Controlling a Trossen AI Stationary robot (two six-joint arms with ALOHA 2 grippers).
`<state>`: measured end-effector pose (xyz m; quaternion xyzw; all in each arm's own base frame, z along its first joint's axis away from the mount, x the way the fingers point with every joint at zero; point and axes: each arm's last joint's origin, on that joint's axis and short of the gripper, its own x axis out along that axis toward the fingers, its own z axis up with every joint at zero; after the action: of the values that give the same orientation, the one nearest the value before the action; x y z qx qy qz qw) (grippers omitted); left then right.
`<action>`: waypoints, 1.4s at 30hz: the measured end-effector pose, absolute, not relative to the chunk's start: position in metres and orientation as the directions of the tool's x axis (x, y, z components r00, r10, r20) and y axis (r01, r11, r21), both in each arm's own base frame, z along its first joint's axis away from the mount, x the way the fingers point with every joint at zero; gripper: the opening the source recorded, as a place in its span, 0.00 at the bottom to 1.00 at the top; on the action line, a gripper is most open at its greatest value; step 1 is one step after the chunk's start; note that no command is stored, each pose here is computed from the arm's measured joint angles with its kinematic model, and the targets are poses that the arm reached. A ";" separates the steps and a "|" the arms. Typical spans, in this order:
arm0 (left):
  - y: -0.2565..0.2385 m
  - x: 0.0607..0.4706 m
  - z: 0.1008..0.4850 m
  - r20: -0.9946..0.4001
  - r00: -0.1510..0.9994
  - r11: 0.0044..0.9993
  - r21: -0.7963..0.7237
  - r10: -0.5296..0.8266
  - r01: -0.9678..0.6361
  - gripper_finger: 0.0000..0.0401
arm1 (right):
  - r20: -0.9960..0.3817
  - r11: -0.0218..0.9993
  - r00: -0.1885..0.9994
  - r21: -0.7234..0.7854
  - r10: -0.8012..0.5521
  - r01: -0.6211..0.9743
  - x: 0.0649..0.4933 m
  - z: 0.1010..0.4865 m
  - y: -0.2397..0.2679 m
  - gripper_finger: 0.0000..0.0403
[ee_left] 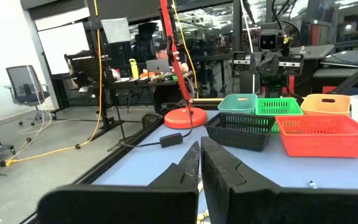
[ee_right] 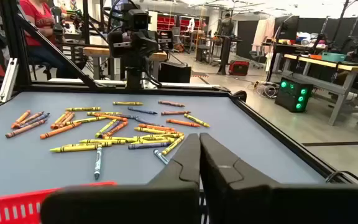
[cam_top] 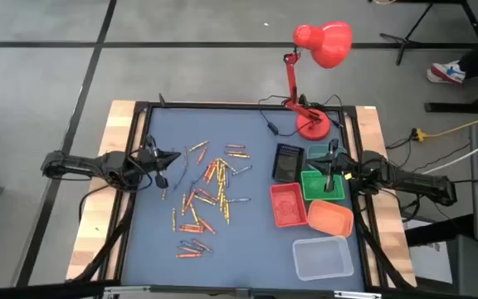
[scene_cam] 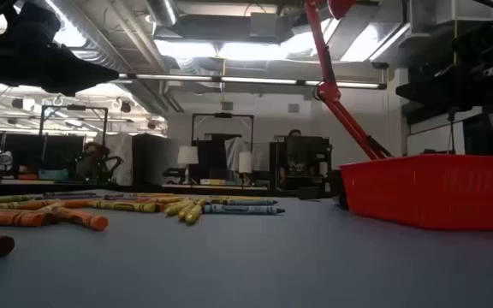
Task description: Sort crayons
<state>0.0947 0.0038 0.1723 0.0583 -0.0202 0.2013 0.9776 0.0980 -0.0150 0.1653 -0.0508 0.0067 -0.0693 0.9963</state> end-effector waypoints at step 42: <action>0.004 0.095 0.172 0.063 0.918 0.912 0.106 0.391 -0.396 0.00 | -0.002 0.980 0.985 -0.102 -0.171 0.170 0.098 0.166 -0.016 0.01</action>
<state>0.0947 0.0038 0.1723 0.0581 -0.0202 0.2013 0.9776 0.0978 -0.0160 0.1658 -0.0509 0.0054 -0.0859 0.9950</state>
